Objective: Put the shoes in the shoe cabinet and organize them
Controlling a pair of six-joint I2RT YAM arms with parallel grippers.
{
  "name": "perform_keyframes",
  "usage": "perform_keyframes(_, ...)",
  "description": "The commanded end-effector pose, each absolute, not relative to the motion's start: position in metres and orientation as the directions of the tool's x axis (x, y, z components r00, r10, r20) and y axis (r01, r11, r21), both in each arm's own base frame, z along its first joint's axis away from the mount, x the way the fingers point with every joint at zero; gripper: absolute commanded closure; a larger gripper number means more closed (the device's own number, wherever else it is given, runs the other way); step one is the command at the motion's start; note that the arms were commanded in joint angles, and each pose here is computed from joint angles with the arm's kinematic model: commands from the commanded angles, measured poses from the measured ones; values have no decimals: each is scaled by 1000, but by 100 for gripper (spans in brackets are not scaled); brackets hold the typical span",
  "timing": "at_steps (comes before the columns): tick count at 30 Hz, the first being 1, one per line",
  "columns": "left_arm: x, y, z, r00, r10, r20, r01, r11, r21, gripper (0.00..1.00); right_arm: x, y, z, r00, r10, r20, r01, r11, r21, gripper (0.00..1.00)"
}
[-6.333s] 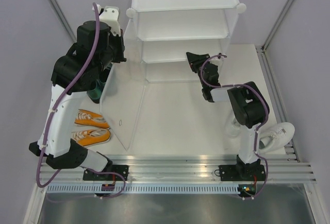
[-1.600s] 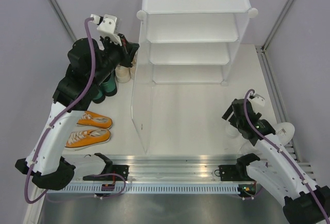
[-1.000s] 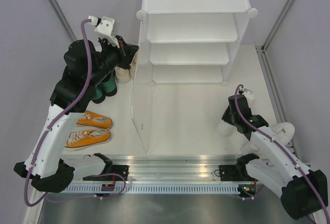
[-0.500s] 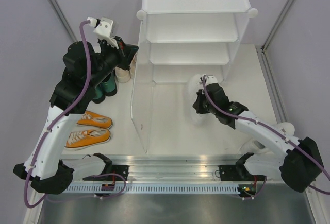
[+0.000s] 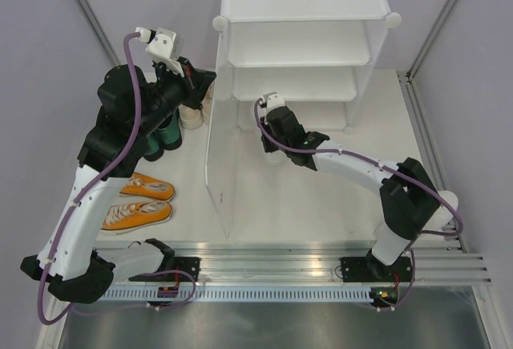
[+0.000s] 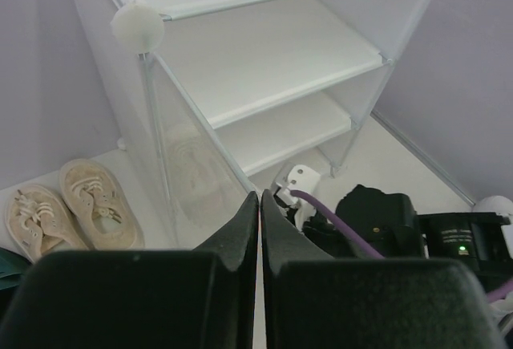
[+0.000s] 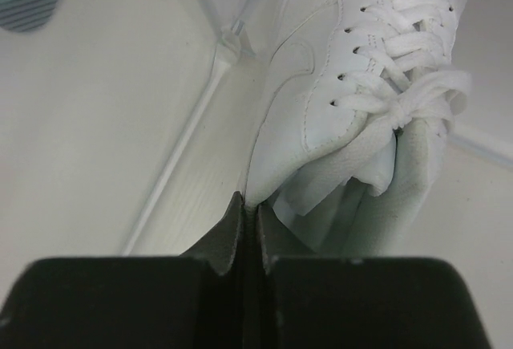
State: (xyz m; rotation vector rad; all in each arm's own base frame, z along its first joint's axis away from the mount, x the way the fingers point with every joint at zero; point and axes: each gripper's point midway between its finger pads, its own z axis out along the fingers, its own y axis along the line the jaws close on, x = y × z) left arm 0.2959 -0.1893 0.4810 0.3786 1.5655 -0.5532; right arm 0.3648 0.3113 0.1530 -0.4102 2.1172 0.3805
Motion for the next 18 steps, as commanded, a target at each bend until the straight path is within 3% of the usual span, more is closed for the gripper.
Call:
perform_keyframes(1,292,-194,415,-289,-1,-957,546,821,-166,98,413,339,215,-335,-51,-941,-418,903,100,99)
perform_keyframes(7,292,-194,412,-295,1,-956,543,823,-167,98,439,361,198,-349,-45,-936,-403,909,107,99)
perform_keyframes(8,292,-193,413,-292,-1,-956,543,823,-167,98,441,363,199,-349,-40,-936,-402,909,111,96)
perform_keyframes(10,292,-193,411,-296,1,-955,541,825,-166,98,440,366,195,-355,-45,-934,-413,904,113,79)
perform_keyframes(11,292,-193,411,-295,0,-956,541,824,-166,98,440,367,196,-356,-42,-934,-415,902,118,57)
perform_keyframes(14,294,-192,408,-299,4,-954,537,827,-165,98,438,362,201,-351,-31,-936,-405,906,121,31)
perform_keyframes(18,293,-191,409,-297,0,-955,535,828,-167,98,433,360,219,-332,-17,-943,-415,901,130,16)
